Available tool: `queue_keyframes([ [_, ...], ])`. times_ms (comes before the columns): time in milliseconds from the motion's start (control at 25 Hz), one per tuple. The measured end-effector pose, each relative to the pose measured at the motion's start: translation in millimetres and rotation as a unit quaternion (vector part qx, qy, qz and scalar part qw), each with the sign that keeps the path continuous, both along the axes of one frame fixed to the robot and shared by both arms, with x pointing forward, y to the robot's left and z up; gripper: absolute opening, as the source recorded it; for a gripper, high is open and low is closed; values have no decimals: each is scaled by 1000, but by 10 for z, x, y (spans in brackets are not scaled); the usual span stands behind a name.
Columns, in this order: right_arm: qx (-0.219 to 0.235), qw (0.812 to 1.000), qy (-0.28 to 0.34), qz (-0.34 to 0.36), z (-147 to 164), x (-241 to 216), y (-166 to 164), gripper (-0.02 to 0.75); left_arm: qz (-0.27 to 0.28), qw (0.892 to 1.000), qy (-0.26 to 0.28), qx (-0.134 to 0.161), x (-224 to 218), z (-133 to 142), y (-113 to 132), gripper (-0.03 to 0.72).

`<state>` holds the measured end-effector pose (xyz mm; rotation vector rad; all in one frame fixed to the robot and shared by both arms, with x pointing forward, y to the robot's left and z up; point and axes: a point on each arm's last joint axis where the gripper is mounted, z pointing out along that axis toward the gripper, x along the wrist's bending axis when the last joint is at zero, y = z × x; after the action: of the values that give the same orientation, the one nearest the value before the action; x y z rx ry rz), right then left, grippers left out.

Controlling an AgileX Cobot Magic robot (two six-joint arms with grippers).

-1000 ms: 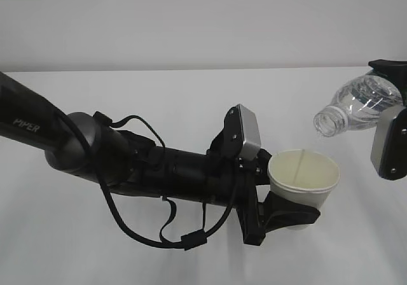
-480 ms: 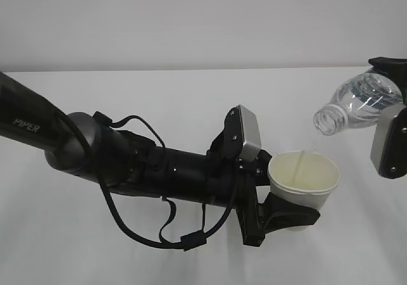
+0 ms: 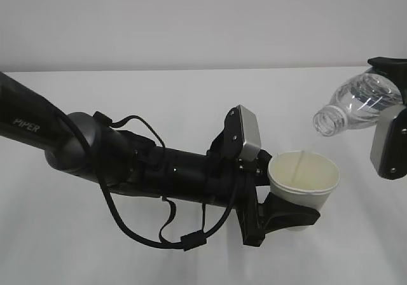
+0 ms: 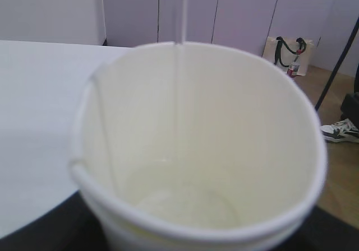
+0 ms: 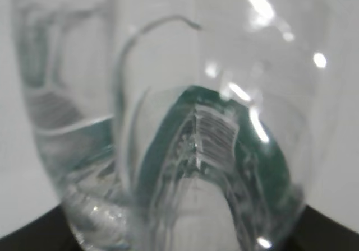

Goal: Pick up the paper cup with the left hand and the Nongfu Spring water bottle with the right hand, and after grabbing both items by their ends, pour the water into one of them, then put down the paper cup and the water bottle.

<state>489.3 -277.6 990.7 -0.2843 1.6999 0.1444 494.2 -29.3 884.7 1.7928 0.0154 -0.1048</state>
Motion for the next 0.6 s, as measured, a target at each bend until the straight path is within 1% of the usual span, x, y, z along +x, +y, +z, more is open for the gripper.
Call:
queue_keyframes([
  [600,0,1000,-1,1,1,0,1,435,0,1000,0,0,0,0,0,463],
])
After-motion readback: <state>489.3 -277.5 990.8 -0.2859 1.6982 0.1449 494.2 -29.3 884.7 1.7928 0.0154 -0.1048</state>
